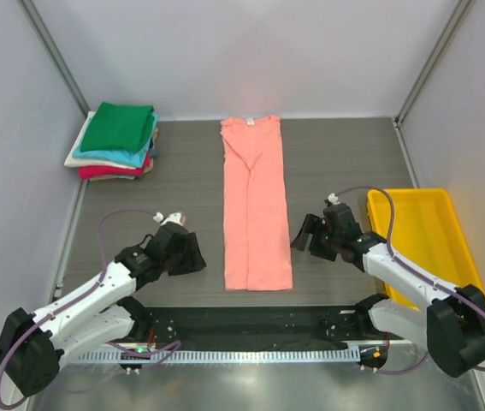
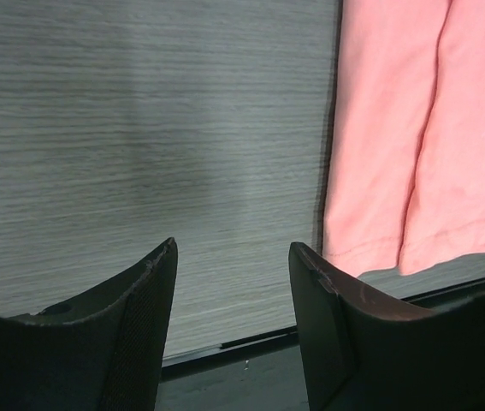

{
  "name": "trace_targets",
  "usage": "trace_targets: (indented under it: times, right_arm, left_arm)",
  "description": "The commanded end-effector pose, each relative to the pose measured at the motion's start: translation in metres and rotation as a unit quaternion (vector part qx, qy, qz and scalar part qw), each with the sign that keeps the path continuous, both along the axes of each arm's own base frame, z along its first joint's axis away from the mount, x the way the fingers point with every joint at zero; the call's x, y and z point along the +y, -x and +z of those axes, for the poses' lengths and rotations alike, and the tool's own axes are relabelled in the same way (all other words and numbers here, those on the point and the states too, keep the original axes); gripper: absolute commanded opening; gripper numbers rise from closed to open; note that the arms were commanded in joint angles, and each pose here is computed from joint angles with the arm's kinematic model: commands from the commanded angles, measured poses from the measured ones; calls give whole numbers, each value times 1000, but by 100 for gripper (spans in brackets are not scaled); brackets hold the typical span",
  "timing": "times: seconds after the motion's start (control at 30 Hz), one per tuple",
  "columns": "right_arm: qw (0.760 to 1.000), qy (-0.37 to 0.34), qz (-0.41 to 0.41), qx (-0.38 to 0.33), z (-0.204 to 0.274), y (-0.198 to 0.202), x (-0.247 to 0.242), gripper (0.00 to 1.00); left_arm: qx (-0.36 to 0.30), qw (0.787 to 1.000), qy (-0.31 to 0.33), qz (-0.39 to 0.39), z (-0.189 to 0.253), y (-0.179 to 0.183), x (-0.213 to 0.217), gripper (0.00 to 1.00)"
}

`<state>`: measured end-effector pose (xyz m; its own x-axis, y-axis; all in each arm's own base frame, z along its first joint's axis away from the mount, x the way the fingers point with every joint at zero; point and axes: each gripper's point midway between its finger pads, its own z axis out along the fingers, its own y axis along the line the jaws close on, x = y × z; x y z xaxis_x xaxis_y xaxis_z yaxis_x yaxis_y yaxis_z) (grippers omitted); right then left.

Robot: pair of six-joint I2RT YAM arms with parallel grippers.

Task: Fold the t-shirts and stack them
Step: Fold the tshirt

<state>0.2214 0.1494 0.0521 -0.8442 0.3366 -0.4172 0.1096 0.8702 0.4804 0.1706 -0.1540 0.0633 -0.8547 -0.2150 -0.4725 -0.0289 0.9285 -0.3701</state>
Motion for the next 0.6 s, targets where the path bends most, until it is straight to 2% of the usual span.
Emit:
trace_targets:
  times: [0.0, 0.03, 0.13, 0.27, 0.57]
  right_arm:
    - [999, -38, -4, 9, 0, 18, 18, 76]
    - [999, -37, 15, 14, -1, 30, 28, 75]
    - [999, -22, 4, 28, -8, 48, 30, 74]
    - [999, -25, 5, 40, -18, 73, 37, 65]
    - [998, -23, -14, 59, -35, 96, 32, 47]
  left_arm:
    - [-18, 999, 50, 5, 4, -7, -23, 57]
    - [-17, 998, 57, 3, 2, -5, -26, 57]
    - [-8, 997, 77, -3, -8, 0, -35, 57]
    - [-4, 997, 82, -12, -16, 9, -42, 57]
    - [6, 995, 93, -24, -29, 22, -59, 56]
